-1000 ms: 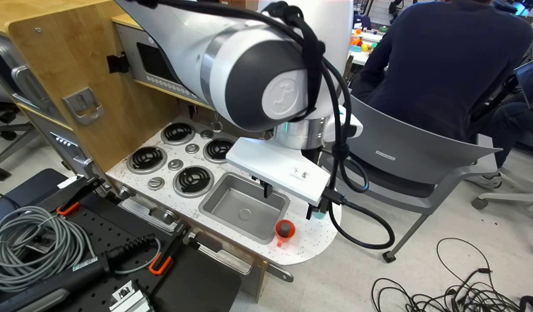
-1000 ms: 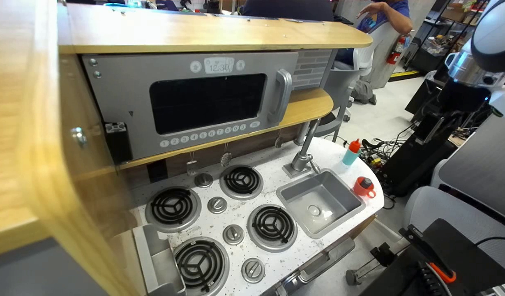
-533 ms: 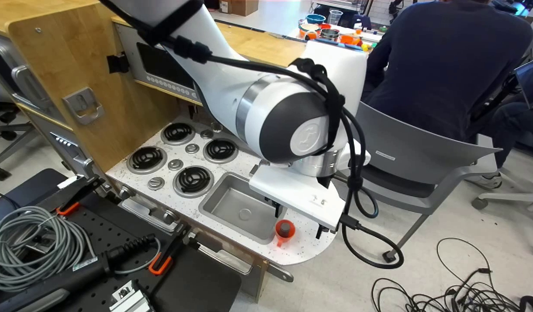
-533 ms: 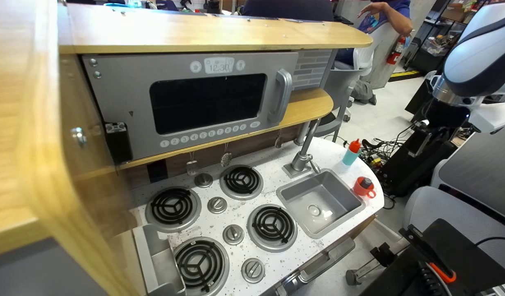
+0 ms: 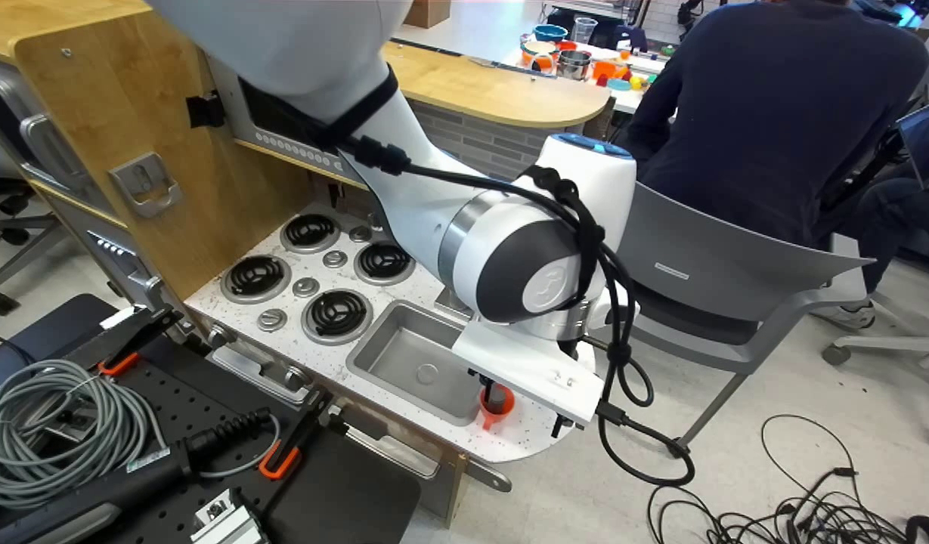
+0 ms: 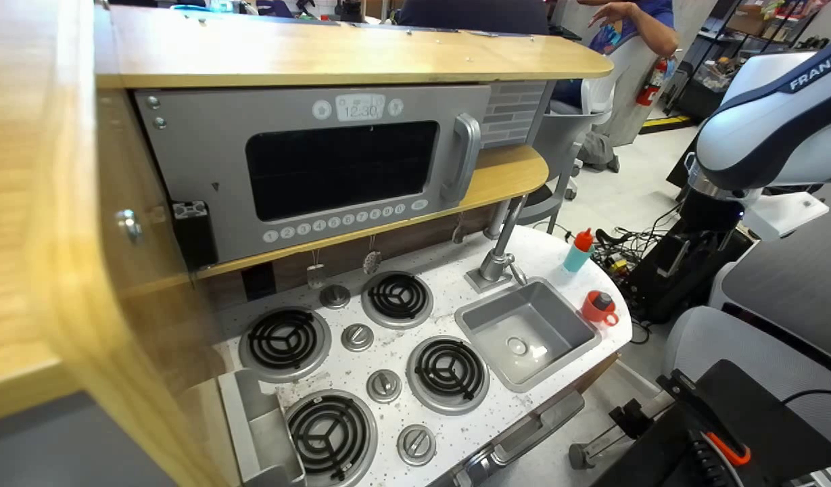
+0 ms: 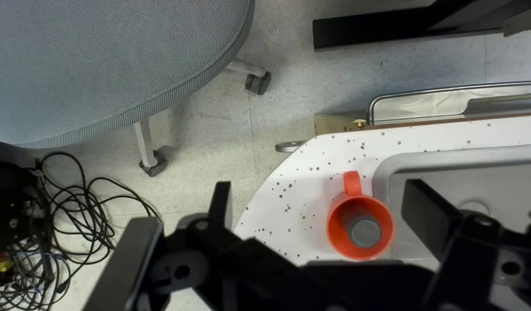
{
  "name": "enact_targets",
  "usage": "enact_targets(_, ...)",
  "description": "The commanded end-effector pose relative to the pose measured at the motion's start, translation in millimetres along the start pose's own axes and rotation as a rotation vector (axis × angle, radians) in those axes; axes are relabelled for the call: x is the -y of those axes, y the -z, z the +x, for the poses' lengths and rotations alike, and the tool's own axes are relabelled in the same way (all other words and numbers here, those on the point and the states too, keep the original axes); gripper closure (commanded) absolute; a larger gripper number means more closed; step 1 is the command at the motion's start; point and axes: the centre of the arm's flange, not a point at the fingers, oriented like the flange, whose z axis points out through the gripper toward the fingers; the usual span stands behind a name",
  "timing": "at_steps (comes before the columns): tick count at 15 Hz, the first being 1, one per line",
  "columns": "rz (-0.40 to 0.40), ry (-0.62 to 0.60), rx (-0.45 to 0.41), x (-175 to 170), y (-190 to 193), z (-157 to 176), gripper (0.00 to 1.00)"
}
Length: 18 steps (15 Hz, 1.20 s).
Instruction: Remove the grey cylinder from the orange mug and place it on the counter
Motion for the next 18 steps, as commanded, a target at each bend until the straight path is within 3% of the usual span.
enact_targets(1, -0.010, 0.023, 0.006, -3, -30, 22, 0.00)
enact_targets(10, 0.016, 0.074, 0.026, 17, -77, 48, 0.00)
enact_targets(18, 0.014, 0.157, 0.011, 36, -88, 63, 0.00)
